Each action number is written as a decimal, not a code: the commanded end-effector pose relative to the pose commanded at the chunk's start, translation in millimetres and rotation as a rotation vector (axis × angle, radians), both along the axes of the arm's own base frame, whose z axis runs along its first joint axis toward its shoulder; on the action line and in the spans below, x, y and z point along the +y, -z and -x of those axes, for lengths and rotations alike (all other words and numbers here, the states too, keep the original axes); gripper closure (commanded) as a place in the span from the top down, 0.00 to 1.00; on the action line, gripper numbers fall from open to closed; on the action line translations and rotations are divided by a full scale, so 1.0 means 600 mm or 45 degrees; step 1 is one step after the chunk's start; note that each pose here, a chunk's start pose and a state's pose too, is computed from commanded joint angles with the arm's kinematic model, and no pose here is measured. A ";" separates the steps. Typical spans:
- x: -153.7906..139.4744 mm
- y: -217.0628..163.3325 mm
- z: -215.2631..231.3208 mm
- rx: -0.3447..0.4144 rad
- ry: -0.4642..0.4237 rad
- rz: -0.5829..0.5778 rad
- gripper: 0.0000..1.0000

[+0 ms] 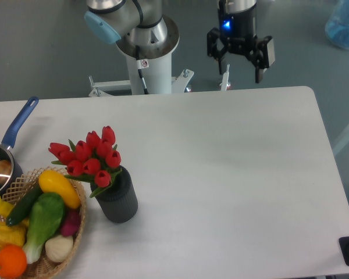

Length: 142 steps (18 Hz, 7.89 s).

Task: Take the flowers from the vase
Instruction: 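Lower the open gripper and swing it toward the red tulips, then move the open gripper down to the tulip stems above the vase, then close the gripper around the tulip stems just above the vase rim, then lift the gripped tulips straight up out of the black vase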

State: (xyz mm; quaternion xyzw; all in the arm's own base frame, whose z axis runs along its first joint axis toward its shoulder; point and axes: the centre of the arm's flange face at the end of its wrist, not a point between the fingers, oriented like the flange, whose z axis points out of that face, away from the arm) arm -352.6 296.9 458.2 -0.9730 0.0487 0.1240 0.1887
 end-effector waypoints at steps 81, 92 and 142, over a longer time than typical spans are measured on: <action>0.307 0.241 -0.112 -0.659 0.671 -0.705 1.00; 0.323 0.244 -0.122 -0.662 0.707 -0.738 1.00; 0.276 0.023 -0.146 -0.729 0.506 -0.929 0.39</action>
